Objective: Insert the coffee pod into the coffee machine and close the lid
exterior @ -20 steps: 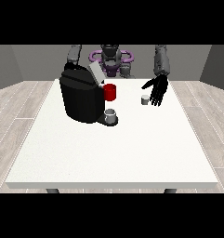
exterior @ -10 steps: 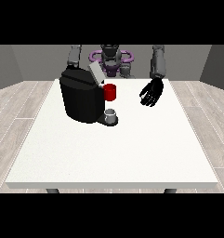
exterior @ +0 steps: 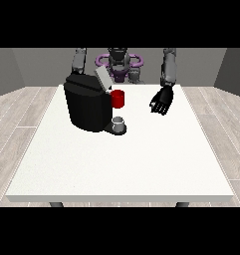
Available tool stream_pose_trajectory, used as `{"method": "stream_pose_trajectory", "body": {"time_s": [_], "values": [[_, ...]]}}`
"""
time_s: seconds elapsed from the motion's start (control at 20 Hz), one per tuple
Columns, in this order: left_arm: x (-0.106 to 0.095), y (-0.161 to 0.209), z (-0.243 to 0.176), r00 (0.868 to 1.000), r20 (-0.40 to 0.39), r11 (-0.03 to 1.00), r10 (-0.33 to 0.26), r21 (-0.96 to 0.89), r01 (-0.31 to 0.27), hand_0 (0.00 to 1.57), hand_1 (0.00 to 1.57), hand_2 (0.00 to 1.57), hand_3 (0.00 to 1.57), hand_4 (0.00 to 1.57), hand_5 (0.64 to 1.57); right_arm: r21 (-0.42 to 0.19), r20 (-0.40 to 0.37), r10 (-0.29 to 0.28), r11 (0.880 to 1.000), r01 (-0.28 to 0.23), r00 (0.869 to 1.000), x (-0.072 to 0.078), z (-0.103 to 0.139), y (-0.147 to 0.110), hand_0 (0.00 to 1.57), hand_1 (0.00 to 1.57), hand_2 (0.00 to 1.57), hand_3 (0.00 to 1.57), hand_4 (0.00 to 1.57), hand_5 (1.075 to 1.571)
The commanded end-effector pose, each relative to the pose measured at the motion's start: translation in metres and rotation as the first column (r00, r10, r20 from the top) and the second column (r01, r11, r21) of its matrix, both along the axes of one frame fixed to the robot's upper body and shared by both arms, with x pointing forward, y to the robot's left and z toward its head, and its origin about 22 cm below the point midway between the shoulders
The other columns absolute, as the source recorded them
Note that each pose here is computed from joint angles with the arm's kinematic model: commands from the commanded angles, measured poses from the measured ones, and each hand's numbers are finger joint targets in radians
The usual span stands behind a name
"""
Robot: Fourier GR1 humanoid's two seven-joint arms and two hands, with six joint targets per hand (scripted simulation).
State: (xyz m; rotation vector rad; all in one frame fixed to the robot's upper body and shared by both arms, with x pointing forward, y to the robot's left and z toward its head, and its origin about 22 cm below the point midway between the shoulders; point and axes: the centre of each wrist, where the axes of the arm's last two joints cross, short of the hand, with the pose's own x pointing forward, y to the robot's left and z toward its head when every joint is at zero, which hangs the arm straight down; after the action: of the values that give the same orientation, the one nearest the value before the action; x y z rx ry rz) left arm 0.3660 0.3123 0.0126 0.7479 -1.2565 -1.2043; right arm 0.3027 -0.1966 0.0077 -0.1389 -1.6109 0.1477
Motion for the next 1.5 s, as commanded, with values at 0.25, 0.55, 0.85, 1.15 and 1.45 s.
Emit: {"method": "stream_pose_trajectory", "body": {"time_s": [0.25, 0.55, 0.85, 1.15, 1.45], "values": [[0.006, -0.011, -0.011, 0.995, -0.092, 0.998, -0.034, 0.049, 0.039, 0.91, 0.91, 1.05, 0.96, 0.41, 1.571, -0.07, -0.077, -0.094, 0.994, 0.089, 0.993, 0.004, -0.016, -0.022, 0.0, 0.0, 0.0, 0.0, 0.0, 1.571], [0.012, -0.019, -0.007, 0.997, 0.002, 0.993, -0.078, -0.087, 0.078, 1.37, 1.37, 1.37, 1.3, 0.48, 1.571, -0.096, -0.074, -0.119, 0.989, 0.112, 0.99, -0.008, -0.031, -0.013, 0.0, 0.0, 0.0, 0.0, 0.0, 1.571], [0.038, -0.039, 0.042, 0.988, -0.044, 0.98, -0.147, -0.142, 0.14, 1.42, 1.42, 1.41, 1.33, 0.52, 1.571, -0.112, -0.133, -0.141, 0.986, 0.127, 0.981, -0.009, -0.056, -0.028, 0.0, 0.0, 0.0, 0.0, 0.0, 1.571], [0.059, -0.056, 0.087, 0.98, -0.058, 0.972, -0.192, -0.151, 0.181, 1.42, 1.42, 1.4, 1.33, 0.53, 1.571, -0.1, -0.159, -0.099, 0.991, 0.083, 0.982, -0.008, -0.052, -0.03, 0.0, 0.0, 0.0, 0.0, 0.0, 1.571], [0.06, -0.088, 0.087, 0.977, -0.087, 0.972, -0.196, -0.153, 0.181, 1.4, 1.4, 1.4, 1.34, 0.6, 1.571, -0.053, -0.143, -0.076, 0.996, 0.069, 0.987, -0.005, -0.04, -0.025, 0.0, 0.0, 0.0, 0.0, 0.0, 1.571]]}}
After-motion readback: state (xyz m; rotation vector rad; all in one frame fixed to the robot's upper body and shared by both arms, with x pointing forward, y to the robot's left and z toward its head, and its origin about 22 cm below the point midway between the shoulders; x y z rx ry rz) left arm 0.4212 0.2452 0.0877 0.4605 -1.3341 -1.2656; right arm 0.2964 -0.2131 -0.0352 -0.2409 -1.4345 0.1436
